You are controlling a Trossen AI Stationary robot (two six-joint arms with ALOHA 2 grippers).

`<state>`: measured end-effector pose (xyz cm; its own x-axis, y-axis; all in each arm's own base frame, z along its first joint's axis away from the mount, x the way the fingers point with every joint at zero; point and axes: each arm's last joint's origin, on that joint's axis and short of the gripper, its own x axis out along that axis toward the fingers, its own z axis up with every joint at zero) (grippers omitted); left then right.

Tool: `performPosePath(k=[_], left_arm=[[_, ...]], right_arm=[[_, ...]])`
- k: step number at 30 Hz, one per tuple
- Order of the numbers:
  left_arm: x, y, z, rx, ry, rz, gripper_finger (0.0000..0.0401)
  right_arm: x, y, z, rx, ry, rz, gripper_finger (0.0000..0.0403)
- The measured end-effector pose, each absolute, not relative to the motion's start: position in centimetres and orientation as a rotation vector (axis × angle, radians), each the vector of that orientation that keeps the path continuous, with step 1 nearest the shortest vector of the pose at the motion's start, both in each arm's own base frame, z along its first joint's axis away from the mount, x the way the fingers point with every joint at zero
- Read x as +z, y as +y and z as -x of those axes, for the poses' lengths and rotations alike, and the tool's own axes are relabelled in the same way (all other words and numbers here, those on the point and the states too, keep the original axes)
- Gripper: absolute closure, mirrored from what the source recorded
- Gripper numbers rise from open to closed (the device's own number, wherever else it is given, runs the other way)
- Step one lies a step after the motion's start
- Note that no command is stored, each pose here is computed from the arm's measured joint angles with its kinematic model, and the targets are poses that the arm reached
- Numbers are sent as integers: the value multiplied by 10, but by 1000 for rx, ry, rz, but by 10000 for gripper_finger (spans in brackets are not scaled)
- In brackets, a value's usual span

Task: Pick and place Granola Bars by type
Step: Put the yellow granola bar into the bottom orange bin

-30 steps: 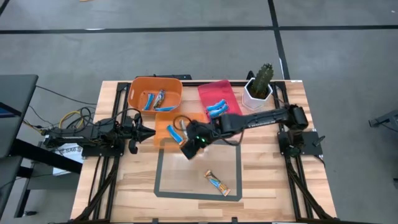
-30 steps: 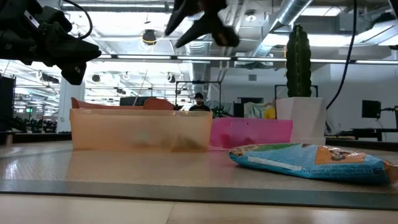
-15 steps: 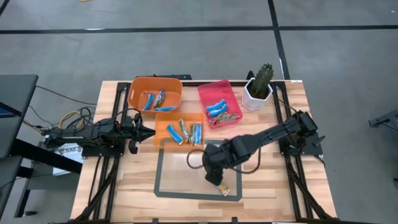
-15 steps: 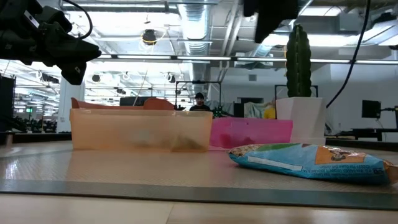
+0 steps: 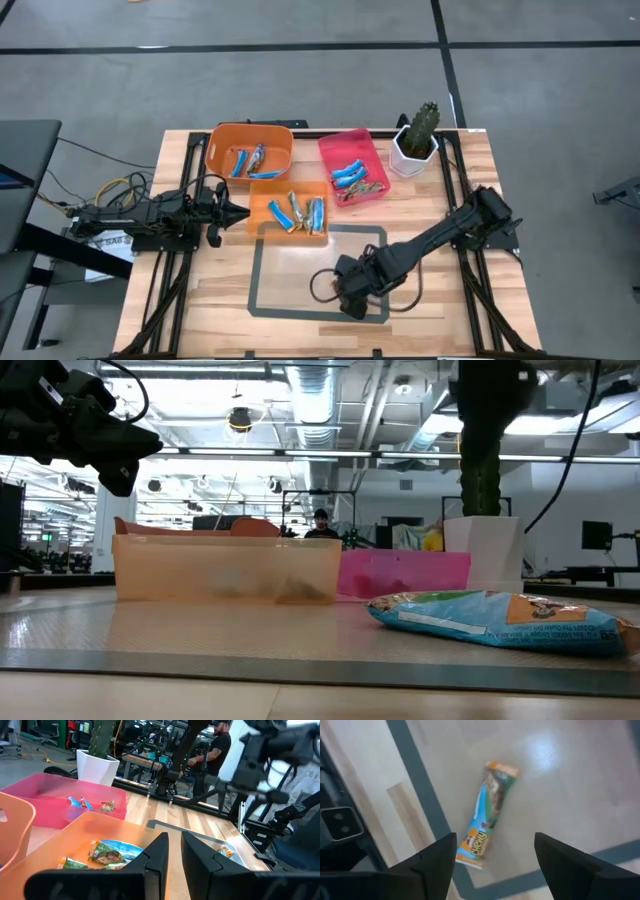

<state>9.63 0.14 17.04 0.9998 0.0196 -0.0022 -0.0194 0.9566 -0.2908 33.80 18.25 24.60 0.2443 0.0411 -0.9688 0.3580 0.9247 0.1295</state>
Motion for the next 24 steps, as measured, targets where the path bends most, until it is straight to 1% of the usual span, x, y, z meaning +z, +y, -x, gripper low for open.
performPosePath(k=[4,11,16,24], left_arm=[[170,1,-96,20,-1,295,357],[170,1,-96,19,-1,295,357],[170,1,-96,20,0,295,357],[170,1,-96,20,-1,295,357]], right_arm=[[219,194,-342,-238,1374,-311,143],[185,205,-349,-258,1431,-269,143],[176,205,-351,-269,1444,-261,143],[177,206,-356,-250,1403,-286,143]])
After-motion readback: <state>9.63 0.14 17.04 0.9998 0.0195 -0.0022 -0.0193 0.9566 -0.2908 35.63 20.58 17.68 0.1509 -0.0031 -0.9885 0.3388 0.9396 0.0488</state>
